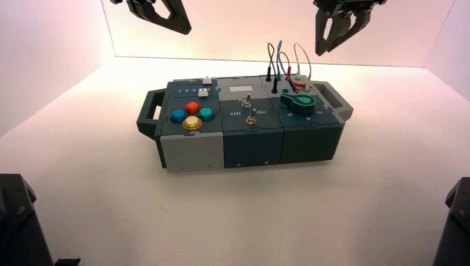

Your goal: Insert the white wire.

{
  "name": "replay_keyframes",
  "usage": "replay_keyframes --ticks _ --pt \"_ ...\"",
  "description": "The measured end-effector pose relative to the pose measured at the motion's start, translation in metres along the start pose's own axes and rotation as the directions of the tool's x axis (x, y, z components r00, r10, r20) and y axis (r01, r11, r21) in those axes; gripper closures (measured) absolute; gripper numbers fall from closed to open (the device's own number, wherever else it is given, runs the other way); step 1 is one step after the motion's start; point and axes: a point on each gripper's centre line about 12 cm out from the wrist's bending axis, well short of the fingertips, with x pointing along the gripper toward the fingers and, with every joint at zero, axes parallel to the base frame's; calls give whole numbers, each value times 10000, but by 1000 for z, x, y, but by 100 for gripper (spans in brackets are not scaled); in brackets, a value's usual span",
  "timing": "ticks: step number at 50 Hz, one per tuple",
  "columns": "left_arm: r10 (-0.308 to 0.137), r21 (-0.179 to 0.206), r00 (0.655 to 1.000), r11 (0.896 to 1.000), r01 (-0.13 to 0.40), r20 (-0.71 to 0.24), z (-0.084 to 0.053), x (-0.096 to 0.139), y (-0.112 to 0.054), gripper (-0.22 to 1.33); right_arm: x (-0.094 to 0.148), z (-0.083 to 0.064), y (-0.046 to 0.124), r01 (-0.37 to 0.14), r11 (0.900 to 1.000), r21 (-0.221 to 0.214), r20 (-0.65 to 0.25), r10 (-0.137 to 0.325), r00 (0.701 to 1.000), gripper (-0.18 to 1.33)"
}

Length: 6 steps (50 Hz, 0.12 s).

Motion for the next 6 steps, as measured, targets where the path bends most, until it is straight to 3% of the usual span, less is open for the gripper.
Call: replay_keyframes --ticks 6 --pt "30 -3 10000 10000 -30 39 0 -1 0 128 0 0 0 -5 10000 11 18 5 10000 36"
